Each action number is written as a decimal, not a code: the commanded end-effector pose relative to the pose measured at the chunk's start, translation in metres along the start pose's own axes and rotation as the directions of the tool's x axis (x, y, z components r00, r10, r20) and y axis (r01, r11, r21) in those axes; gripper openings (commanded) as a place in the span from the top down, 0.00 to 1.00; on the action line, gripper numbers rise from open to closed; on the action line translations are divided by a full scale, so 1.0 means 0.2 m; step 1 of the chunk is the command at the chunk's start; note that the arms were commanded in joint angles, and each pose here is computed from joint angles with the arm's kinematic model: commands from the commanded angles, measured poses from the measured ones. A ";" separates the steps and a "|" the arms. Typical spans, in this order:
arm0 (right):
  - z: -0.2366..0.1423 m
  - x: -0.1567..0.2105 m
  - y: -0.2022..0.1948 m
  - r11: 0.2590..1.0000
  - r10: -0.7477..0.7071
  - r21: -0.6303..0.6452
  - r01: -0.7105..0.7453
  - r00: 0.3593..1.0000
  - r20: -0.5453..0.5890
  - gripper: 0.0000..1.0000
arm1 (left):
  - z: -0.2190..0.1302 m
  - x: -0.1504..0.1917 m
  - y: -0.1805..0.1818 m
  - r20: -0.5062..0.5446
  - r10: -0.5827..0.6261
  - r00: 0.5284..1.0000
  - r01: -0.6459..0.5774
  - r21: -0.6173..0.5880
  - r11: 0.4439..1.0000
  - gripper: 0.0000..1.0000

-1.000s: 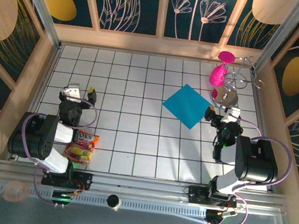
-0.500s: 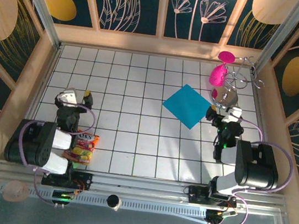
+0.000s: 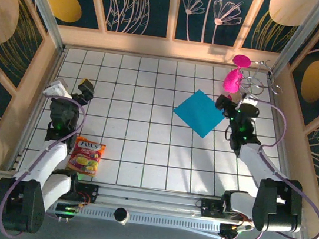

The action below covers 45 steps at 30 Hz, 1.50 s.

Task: Fold a paper plane with a square sheet of paper (pick it up from the middle)
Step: Move the square sheet of paper to the center of the table.

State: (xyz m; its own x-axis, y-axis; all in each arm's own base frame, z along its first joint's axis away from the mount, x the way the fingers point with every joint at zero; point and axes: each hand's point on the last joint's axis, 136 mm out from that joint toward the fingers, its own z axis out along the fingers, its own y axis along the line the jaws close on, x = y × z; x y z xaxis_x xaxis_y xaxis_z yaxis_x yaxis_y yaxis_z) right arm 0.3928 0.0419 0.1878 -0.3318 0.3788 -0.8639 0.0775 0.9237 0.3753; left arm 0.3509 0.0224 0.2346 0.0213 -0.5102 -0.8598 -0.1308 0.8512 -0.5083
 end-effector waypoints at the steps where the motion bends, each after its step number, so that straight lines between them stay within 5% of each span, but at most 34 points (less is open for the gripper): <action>1: -0.01 0.23 0.11 0.992 0.116 -0.021 -0.124 0.965 -0.234 0.07 | -0.01 0.28 -0.05 -0.258 -0.179 0.949 0.200 0.057 0.978 0.01; 6: 0.05 0.42 0.25 0.973 0.217 0.013 -0.230 0.898 -0.383 0.14 | -0.01 0.47 -0.13 -0.444 -0.253 0.859 0.334 0.114 0.936 0.01; 12: 0.26 0.57 0.31 0.979 0.202 0.108 -0.171 0.865 -0.460 0.21 | -0.01 0.61 -0.16 -0.561 -0.264 0.785 0.383 0.103 0.918 0.02; 28: 0.63 0.78 0.25 0.970 0.181 0.234 -0.059 0.821 -0.541 0.21 | 0.00 0.89 -0.30 -0.721 -0.133 0.680 0.270 0.077 0.960 0.03; 36: 0.56 1.00 0.31 0.988 0.090 0.156 0.018 0.750 -0.656 0.23 | 0.00 1.02 -0.40 -0.768 -0.087 0.635 0.239 0.087 0.967 0.05; 45: 0.16 1.33 0.65 0.990 -0.140 -0.125 0.066 0.595 -0.791 0.28 | 0.01 1.13 -0.43 -0.799 -0.093 0.594 0.229 0.058 0.972 0.11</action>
State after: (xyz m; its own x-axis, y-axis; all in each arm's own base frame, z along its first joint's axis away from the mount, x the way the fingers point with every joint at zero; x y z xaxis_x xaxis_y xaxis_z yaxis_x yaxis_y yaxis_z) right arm 0.4155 0.2416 0.0295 -0.8598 0.1861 -0.4756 0.0050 0.9343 0.3565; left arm 0.3648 -0.1665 0.0873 -0.7658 -0.4728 -0.4360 -0.0420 0.7132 -0.6997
